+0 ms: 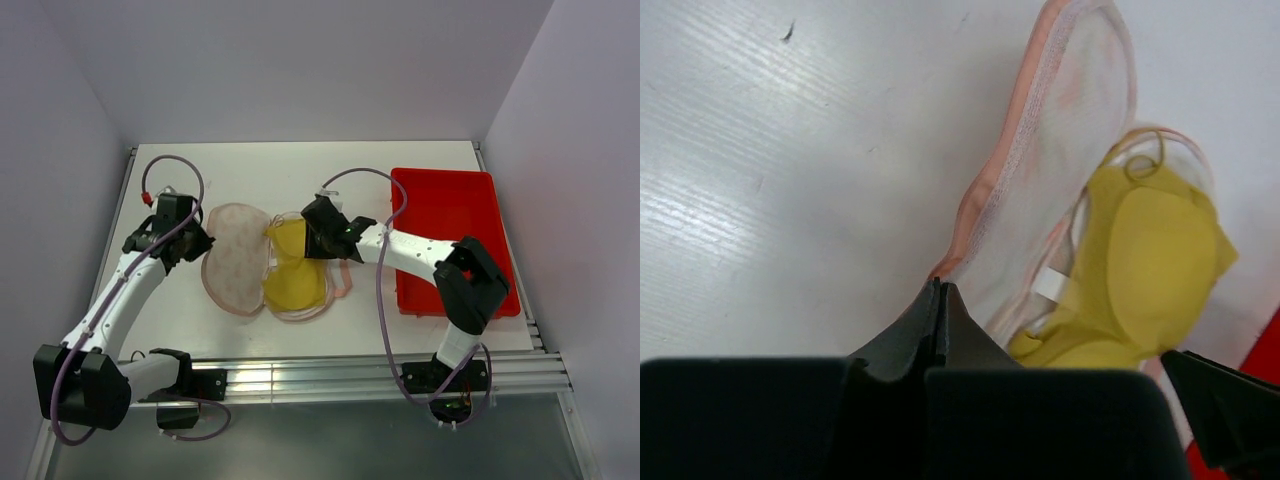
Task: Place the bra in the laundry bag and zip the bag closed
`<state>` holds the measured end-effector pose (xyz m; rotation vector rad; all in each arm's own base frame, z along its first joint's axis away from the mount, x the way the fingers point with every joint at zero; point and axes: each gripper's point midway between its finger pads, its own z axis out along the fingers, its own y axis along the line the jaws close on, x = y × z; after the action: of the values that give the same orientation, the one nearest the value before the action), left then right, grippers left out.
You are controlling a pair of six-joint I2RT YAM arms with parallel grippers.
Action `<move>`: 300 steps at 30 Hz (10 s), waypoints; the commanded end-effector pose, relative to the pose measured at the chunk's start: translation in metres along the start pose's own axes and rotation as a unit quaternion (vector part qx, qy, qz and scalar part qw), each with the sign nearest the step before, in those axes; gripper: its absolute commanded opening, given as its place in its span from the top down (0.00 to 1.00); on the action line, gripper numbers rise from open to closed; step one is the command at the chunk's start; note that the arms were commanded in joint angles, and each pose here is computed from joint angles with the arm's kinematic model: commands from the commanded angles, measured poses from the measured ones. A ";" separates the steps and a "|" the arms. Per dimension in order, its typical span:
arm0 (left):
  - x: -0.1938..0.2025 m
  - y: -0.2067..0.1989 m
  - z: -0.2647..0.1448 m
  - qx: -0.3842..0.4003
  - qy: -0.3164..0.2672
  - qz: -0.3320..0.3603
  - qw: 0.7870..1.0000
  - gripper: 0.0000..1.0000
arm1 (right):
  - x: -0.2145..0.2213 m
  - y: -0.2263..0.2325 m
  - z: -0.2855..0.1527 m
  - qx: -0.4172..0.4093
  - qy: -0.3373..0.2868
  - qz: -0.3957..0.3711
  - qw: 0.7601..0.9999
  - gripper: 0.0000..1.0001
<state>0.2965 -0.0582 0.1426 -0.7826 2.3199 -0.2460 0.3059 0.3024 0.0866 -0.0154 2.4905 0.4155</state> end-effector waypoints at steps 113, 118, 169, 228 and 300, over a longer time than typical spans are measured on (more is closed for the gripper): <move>0.134 -0.139 0.025 0.070 0.076 0.142 0.984 0.83 | 0.022 -0.009 -0.011 -0.043 0.015 0.051 0.998 0.57; 0.134 -0.142 0.028 0.070 0.076 0.147 0.984 0.82 | 0.025 -0.016 -0.016 -0.032 0.011 0.050 0.998 0.57; 0.155 -0.139 0.056 0.065 0.108 0.168 0.978 0.81 | 0.028 -0.077 0.012 0.057 0.024 0.076 0.995 1.00; 0.164 -0.241 0.047 0.159 0.134 0.138 0.968 0.71 | -0.080 -0.067 -0.040 0.080 -0.046 0.077 0.993 0.42; 0.091 -0.109 0.005 0.075 0.013 0.074 0.994 0.62 | 0.027 -0.007 -0.095 -0.099 -0.008 0.109 0.989 0.46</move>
<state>0.3061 -0.2085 0.1160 -0.5719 2.3691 -0.3706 0.2535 0.2431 0.1463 0.1283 2.4383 0.5717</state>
